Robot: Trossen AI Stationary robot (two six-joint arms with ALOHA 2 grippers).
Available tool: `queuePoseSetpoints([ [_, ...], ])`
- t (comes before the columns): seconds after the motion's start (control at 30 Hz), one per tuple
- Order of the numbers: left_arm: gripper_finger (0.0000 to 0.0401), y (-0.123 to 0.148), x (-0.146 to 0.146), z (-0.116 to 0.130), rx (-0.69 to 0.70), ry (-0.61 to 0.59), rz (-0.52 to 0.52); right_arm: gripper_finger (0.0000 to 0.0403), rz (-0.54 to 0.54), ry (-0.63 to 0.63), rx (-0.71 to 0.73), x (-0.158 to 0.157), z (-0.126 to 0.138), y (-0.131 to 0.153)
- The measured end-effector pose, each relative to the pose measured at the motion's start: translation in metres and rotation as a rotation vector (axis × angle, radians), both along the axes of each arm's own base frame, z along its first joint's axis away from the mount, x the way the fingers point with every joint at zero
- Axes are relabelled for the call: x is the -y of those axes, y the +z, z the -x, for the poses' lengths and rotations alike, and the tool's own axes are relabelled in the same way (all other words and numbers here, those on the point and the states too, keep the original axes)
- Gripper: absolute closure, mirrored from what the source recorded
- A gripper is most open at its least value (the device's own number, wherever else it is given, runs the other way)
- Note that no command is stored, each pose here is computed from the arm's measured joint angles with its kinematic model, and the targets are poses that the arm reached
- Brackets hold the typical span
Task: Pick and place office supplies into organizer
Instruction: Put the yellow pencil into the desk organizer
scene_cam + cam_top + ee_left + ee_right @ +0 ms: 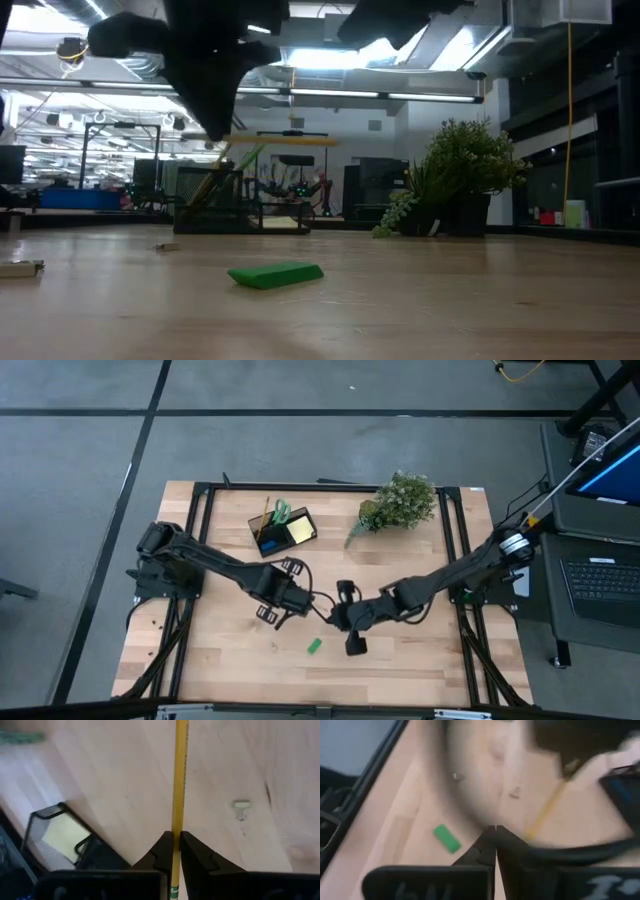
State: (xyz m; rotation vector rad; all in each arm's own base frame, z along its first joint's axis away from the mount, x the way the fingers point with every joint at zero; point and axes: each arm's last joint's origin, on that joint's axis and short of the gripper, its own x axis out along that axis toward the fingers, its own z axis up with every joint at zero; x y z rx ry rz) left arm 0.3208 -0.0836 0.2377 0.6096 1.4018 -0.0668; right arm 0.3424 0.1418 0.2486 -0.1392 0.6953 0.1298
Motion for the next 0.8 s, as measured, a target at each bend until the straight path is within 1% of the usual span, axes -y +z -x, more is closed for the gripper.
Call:
queuePoseSetpoints([
  [0.13, 0.0382, 0.007, -0.006, 0.001, 0.035, 0.044, 0.011, 0.0386, -0.008, 0.016, 0.001, -0.007, -0.004, 0.000],
  [0.4, 0.0382, 0.005, -0.007, -0.001, 0.049, 0.073, -0.002, 0.0386, -0.011, 0.012, 0.006, -0.007, -0.006, 0.001],
  [0.6, 0.0382, 0.005, -0.008, -0.001, 0.057, 0.084, -0.014, 0.0383, -0.007, -0.017, -0.001, 0.003, -0.011, -0.001],
  [0.7, 0.0382, 0.005, -0.007, -0.001, 0.059, 0.087, -0.013, 0.0367, -0.006, -0.040, -0.002, 0.012, -0.014, -0.001],
  [0.8, 0.0382, 0.005, -0.007, -0.001, 0.062, 0.097, -0.011, 0.0338, -0.015, -0.073, -0.007, 0.021, -0.018, -0.003],
])
